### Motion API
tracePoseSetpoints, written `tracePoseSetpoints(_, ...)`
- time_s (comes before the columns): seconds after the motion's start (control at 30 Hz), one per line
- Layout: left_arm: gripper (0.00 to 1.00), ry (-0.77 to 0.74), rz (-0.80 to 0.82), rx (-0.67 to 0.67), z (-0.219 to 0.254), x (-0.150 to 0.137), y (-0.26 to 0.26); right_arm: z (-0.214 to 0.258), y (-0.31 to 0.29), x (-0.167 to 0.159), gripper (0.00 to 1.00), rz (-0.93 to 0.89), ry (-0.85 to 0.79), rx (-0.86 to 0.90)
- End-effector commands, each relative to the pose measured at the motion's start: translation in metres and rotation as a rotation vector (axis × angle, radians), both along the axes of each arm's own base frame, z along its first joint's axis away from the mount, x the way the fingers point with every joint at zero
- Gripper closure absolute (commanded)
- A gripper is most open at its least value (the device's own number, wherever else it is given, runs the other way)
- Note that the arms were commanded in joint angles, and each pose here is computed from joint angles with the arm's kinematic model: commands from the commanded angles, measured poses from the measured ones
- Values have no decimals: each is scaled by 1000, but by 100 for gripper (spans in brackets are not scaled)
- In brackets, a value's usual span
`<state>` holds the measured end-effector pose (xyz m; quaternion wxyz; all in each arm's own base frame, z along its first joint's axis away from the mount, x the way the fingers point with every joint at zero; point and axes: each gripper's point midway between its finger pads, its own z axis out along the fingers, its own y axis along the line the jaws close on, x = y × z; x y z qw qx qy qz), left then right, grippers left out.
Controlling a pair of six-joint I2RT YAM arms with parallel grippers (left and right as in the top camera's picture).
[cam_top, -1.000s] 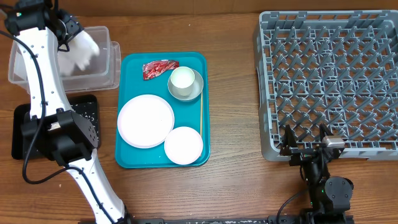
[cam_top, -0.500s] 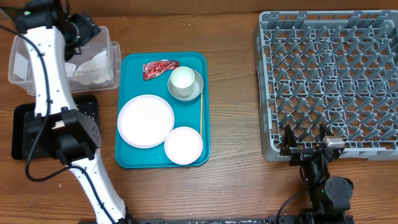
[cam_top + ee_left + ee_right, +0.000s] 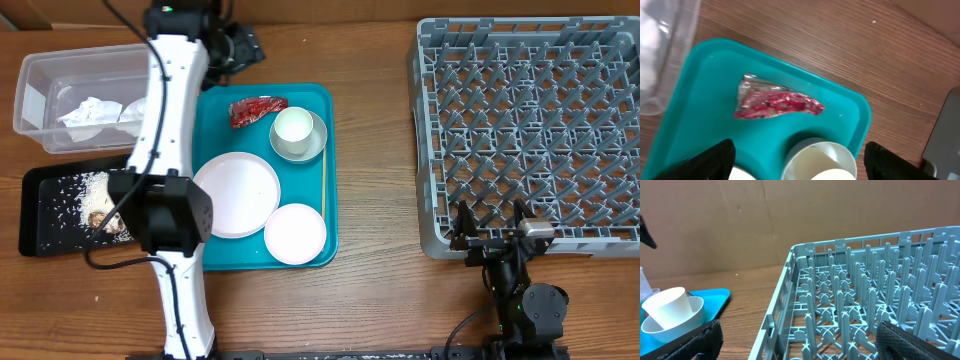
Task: Sort waste into correct bins and load items into the dishwasher
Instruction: 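Grasp the red snack wrapper on the teal tray with left gripper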
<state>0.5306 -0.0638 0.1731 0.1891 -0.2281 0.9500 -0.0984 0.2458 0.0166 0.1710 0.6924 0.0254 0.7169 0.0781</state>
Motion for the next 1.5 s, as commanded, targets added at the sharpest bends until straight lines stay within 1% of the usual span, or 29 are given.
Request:
tracePoseSetpoints(0.0, 20, 70, 128, 4, -34, 2, -2, -1, -2, 0, 0, -10, -5, -6)
tracePoseSetpoints(0.03, 22, 78, 152, -7, -37, 2, -4, -1, -2, 0, 0, -10, -5, -6)
tracePoseSetpoints(0.13, 23, 118, 256, -45, -54, 2, -8, -1, -2, 0, 0, -10, -5, -6)
tracePoseSetpoints(0.27, 22, 172, 328, -100, -73, 1, -15, -1, -2, 0, 0, -10, -5, -6)
tracePoseSetpoints(0.37, 21, 218, 369, -109, -95, 0, -16, -1, -2, 0, 0, -10, -5, -6)
tracePoseSetpoints(0.47, 21, 252, 377, -99, -113, -2, -16, -1, -2, 0, 0, -10, -5, -6)
tracePoseSetpoints(0.6, 18, 330, 377, -154, -142, -7, -28, -1, -2, 0, 0, -10, -5, -6)
tracePoseSetpoints(0.8, 17, 364, 402, -154, -167, -7, -29, -1, -2, 0, 0, -10, -5, -6)
tracePoseSetpoints(0.9, 19, 367, 404, -149, -169, -8, -28, -1, -2, 0, 0, -10, -5, -6)
tracePoseSetpoints(0.97, 30, 362, 404, -146, -169, -6, -27, -1, -2, 0, 0, -10, -5, -6)
tracePoseSetpoints(1.0, 39, 362, 404, -146, -169, -7, -27, -1, -2, 0, 0, -10, -5, -6)
tracePoseSetpoints(1.03, 58, 364, 401, -144, -169, -7, -27, -1, -2, 0, 0, -10, -5, -6)
tracePoseSetpoints(1.1, 73, 364, 387, -140, -169, -7, -27, -1, -2, 0, 0, -10, -5, -6)
tracePoseSetpoints(1.13, 77, 362, 381, -139, -167, -7, -26, -1, -2, 0, 0, -10, -6, -6)
tracePoseSetpoints(1.2, 82, 363, 378, -137, -164, -8, -23, -1, -2, 0, 0, -10, -5, -6)
tracePoseSetpoints(1.23, 90, 361, 382, -138, -160, -9, -20, -1, -2, 0, 0, -10, -5, -6)
tracePoseSetpoints(1.27, 96, 358, 385, -140, -156, -9, -18, -1, -2, 0, 0, -10, -5, -6)
tracePoseSetpoints(1.4, 96, 306, 370, -149, -129, -4, -7, -1, -2, 0, 0, -10, -5, -6)
tracePoseSetpoints(1.47, 96, 267, 364, -161, -108, -1, -2, -1, -2, 0, 0, -10, -6, -6)
